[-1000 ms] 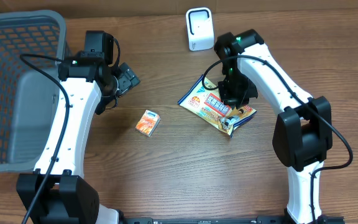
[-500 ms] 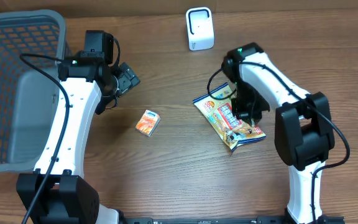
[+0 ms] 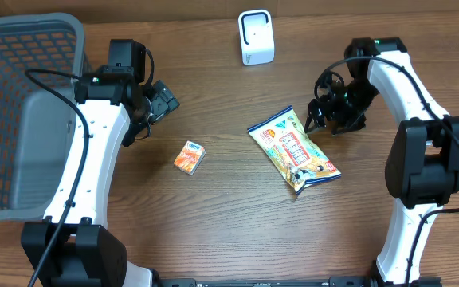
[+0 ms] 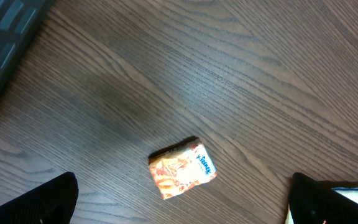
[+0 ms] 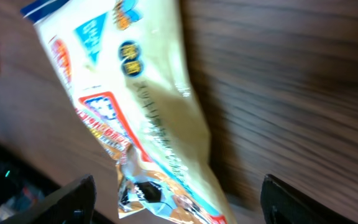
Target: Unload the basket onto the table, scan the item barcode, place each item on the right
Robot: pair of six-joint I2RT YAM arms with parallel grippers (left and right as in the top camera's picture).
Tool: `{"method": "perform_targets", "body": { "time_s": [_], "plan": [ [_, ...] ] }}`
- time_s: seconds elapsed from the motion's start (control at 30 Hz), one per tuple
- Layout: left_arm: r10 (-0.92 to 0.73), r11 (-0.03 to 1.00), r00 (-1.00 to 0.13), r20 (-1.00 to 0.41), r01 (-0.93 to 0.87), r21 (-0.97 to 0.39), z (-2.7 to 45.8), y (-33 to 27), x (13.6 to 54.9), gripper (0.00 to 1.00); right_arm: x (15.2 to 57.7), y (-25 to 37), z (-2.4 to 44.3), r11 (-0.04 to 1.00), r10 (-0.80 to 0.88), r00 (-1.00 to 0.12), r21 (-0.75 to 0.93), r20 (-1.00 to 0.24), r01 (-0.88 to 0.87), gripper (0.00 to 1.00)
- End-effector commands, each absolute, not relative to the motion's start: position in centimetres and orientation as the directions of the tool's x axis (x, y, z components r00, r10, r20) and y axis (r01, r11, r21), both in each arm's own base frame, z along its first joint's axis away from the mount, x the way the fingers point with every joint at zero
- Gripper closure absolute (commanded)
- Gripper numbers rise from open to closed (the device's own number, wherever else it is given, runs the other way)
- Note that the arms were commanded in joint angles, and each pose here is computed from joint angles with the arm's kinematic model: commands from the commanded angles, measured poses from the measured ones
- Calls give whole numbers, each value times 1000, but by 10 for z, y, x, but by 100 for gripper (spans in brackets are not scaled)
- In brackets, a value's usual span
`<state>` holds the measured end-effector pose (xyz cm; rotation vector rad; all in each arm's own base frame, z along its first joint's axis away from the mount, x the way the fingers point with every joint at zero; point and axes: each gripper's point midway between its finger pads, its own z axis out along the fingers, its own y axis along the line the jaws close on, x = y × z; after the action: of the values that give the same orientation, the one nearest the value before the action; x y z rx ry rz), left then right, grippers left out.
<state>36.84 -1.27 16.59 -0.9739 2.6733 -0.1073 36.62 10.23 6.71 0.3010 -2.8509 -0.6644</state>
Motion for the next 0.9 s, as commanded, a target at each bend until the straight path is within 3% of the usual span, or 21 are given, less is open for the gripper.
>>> {"method": "perform_targets", "body": {
  "time_s": [0.0, 0.27, 0.33, 0.4, 0.53, 0.73, 0.87],
  "plan": [
    [-627, 778, -727, -279, -605, -170, 175, -9, 372, 0, 358, 132, 65, 760, -347, -937, 600, 49, -250, 11],
    [-627, 778, -727, -279, -605, -170, 175, -9, 372, 0, 332, 148, 12, 781, -273, -952, 609, 137, -136, 13],
    [-627, 778, -727, -279, -605, -170, 175, -9, 372, 0, 330, 150, 7, 792, -243, -957, 602, 158, -102, 29],
    [-627, 778, -727, -279, -605, -170, 175, -9, 372, 0, 332, 150, 3, 808, -197, -964, 586, 178, -57, 56],
    [-627, 778, -727, -279, -605, -170, 175, -9, 372, 0, 344, 152, 1, 827, -53, -973, 557, 224, 83, 96],
    [-627, 778, -727, -279, -605, -170, 175, -9, 372, 0, 357, 153, 11, 825, -8, -976, 553, 217, 116, 96],
    [-627, 778, -727, -279, -605, -170, 175, -9, 372, 0, 385, 156, 46, 815, 10, -989, 572, 145, 92, 96]
  ]
}}
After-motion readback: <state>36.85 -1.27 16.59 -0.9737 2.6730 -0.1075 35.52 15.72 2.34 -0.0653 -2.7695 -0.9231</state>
